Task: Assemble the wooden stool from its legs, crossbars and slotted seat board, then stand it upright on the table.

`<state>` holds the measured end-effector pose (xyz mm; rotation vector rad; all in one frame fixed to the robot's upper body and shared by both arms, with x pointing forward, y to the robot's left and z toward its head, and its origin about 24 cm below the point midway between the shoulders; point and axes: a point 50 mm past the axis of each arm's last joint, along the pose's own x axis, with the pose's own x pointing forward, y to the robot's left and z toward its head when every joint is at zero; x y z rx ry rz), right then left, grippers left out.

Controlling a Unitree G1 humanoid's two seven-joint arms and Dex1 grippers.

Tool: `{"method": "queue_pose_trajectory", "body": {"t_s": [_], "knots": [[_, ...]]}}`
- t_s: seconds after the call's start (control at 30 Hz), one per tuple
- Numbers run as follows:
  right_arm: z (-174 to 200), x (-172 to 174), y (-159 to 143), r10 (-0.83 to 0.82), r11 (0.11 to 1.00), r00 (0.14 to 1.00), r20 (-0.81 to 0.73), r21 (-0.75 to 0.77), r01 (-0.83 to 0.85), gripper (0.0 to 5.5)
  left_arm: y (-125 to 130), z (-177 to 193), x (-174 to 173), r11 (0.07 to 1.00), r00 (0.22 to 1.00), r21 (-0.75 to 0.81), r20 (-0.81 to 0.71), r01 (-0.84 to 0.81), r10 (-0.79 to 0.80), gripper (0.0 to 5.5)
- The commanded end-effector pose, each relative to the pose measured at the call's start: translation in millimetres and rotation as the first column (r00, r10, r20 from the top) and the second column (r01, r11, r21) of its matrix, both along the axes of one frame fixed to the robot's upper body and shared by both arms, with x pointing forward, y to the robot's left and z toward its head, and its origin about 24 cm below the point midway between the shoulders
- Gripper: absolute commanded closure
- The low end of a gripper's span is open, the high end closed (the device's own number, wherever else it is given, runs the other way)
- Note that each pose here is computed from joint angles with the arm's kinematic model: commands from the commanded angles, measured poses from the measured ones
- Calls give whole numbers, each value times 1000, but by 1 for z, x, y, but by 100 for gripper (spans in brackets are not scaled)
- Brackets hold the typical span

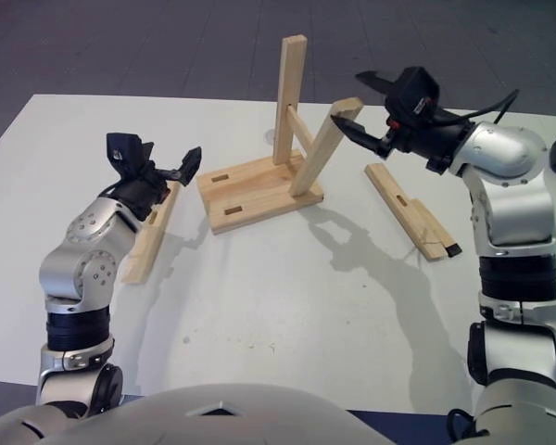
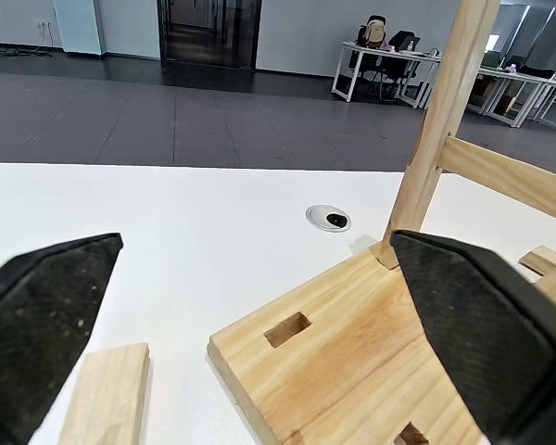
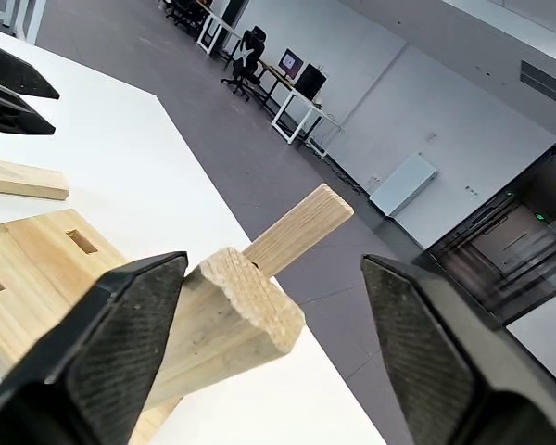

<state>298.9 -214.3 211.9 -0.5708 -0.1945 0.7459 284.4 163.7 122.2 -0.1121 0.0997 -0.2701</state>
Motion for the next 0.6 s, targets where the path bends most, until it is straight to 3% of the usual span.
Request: {"method": "queue_pose_trajectory", "body": {"t_s": [0.03, 0.2, 0.33, 0.4, 0.5, 0.6], "knots": [[-19, -23, 6, 46, 988, 991, -129, 153, -26, 148, 9, 2, 11, 996, 1000, 90, 20, 2, -3, 10], [14, -39, 22, 7, 898, 999, 49, 440, -28, 69, 26, 13, 33, 986, 997, 165, 77, -39, 26, 10], [35, -59, 54, 135, 798, 987, 82, 582, -157, 11, 28, 19, 37, 986, 994, 160, 106, -54, 37, 10], [32, -68, 67, 216, 764, 976, 21, 619, -182, 11, 27, 16, 34, 986, 994, 155, 103, -56, 40, 10], [4, -75, 88, 296, 791, 939, -174, 596, -139, 11, 25, 12, 32, 988, 995, 146, 92, -57, 44, 10], [-34, -65, 93, 201, 832, 908, -368, 553, 40, 11, 21, 11, 32, 989, 996, 143, 88, -46, 34, 10]]}}
